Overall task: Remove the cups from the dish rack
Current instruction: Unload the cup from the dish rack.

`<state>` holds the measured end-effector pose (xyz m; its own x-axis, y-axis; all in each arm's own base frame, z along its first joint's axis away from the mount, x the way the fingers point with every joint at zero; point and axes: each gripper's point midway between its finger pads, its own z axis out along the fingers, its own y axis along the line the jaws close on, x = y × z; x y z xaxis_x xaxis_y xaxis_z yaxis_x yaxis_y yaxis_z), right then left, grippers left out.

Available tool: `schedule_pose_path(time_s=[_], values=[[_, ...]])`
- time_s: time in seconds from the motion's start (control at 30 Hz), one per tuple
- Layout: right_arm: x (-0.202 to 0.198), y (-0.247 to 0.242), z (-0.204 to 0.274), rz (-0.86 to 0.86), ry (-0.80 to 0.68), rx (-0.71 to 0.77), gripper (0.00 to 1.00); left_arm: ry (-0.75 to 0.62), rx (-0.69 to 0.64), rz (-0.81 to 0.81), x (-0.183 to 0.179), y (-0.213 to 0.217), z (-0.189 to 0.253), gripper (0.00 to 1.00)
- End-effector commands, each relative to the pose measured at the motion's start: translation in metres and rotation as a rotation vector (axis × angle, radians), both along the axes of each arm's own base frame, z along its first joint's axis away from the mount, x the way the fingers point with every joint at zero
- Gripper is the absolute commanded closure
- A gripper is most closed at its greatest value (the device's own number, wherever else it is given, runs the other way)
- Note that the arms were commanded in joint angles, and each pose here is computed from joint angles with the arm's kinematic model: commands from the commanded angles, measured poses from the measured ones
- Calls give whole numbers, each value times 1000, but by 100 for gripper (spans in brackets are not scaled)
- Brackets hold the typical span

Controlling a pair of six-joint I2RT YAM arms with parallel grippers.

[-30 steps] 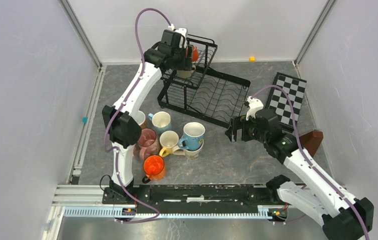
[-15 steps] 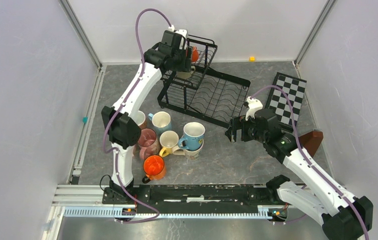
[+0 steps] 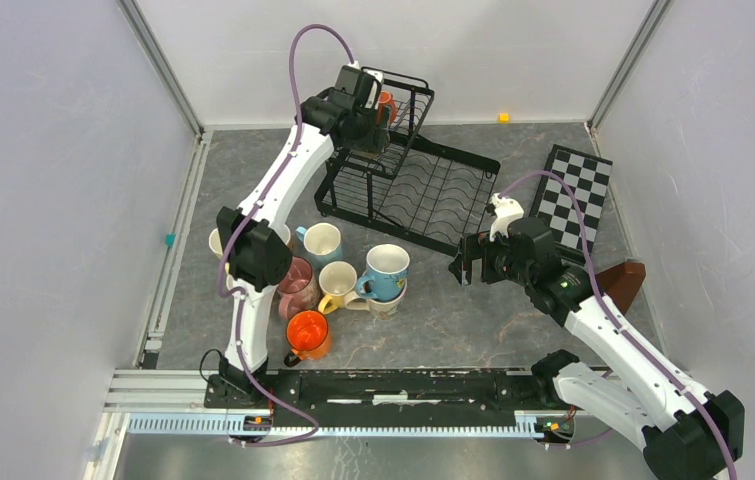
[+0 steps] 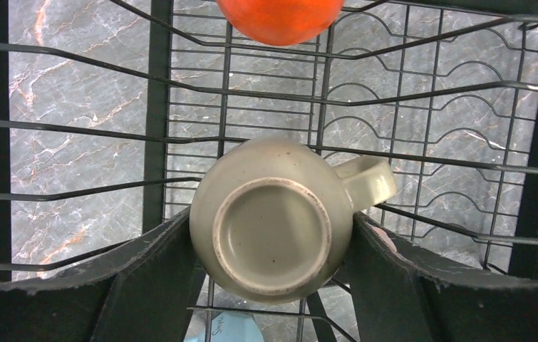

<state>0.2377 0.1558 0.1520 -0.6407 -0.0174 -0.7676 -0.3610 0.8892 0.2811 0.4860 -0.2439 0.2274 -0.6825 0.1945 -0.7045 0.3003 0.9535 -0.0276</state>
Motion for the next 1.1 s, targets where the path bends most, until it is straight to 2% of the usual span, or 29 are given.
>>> schedule_pose_path(time_s=[0.0, 0.17, 0.33, 0.47, 0.6, 0.9, 1.07], values=[[2, 2, 3, 3, -18, 14, 2, -63, 20, -10, 9, -3, 12, 20], [2, 0, 5, -1, -22, 11, 2, -137, -20, 24, 21, -6, 29, 19], [1, -1, 5, -4, -19, 7, 2, -135, -37, 17, 25, -11, 26, 21], [0, -1, 3, -3, -18, 8, 2, -117, -31, 16, 22, -10, 20, 31], [1, 0, 4, -3, -20, 11, 2, -142, -44, 18, 19, -8, 35, 46], [1, 1, 7, 0, -31, 18, 2, -248, -111, 45, 14, -3, 92, 64], [2, 0, 8, -3, -34, 19, 2, -283, -141, 47, 10, -2, 111, 68]])
